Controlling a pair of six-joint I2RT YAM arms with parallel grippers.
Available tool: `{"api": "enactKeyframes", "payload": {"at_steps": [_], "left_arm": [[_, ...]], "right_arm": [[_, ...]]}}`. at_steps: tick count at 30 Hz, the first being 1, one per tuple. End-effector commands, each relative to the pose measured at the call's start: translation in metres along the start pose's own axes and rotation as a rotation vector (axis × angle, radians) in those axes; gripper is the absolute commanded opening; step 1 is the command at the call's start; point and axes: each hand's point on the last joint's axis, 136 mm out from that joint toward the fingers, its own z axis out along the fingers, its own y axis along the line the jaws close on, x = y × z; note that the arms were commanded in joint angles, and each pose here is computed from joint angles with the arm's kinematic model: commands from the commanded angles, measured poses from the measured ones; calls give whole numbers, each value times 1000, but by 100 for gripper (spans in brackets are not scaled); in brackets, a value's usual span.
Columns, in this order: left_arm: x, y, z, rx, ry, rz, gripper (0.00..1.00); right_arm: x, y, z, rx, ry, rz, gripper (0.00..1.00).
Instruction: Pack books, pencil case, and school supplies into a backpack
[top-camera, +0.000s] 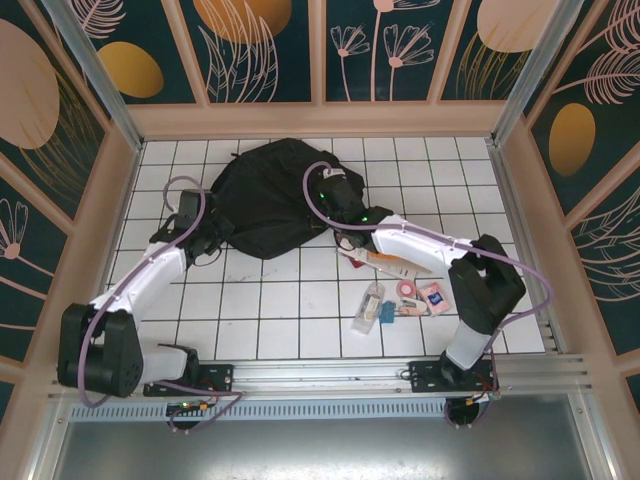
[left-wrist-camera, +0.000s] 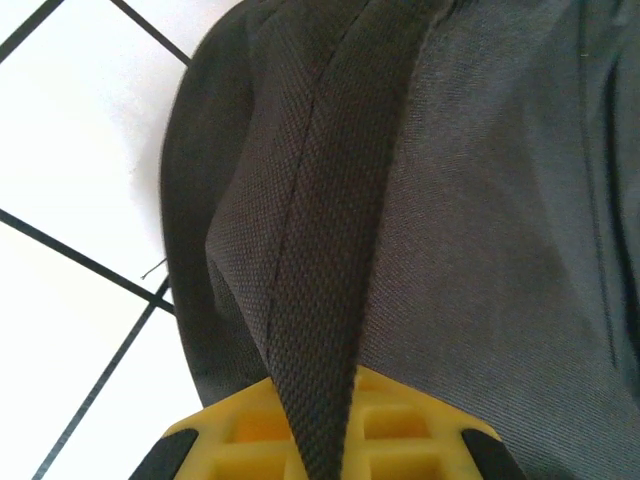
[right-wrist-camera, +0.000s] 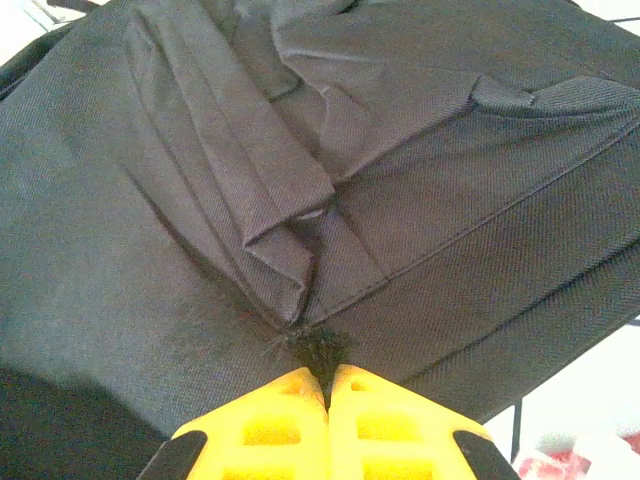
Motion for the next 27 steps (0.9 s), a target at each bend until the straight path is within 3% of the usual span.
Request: {"api": "enactKeyframes", "payload": {"at_steps": [1, 6, 9, 10, 13, 16, 20, 22, 25, 27], "left_arm": [[3, 19, -7, 24, -37, -108, 0], [29, 14, -16, 122, -20, -143, 7], [49, -6, -20, 163, 8, -89, 23], [54, -11, -20, 173, 21, -81, 30], [60, -18, -25, 171, 37, -58, 54], [37, -21, -44, 126, -58, 41, 64], [-5, -45, -82, 82, -219, 315, 65], [-14, -61, -92, 88, -246, 468, 66], [-37, -60, -92, -36, -317, 515, 67], [-53, -58, -84, -137, -353, 502, 75]], "right_arm": [[-20, -22, 18, 75, -13, -26, 10], [-28, -12, 37, 55, 4, -49, 16], [-33, -11, 45, 63, 9, -56, 22], [-35, -12, 45, 71, 7, -56, 27], [-41, -20, 39, 108, -5, -52, 55], [-52, -21, 18, 117, -37, -68, 67], [-65, -19, -16, 89, -76, -74, 71], [-62, -21, -25, 70, -67, -37, 73], [-45, -30, -29, 40, 5, 91, 73], [-25, -39, -24, 44, 73, 186, 74]]}}
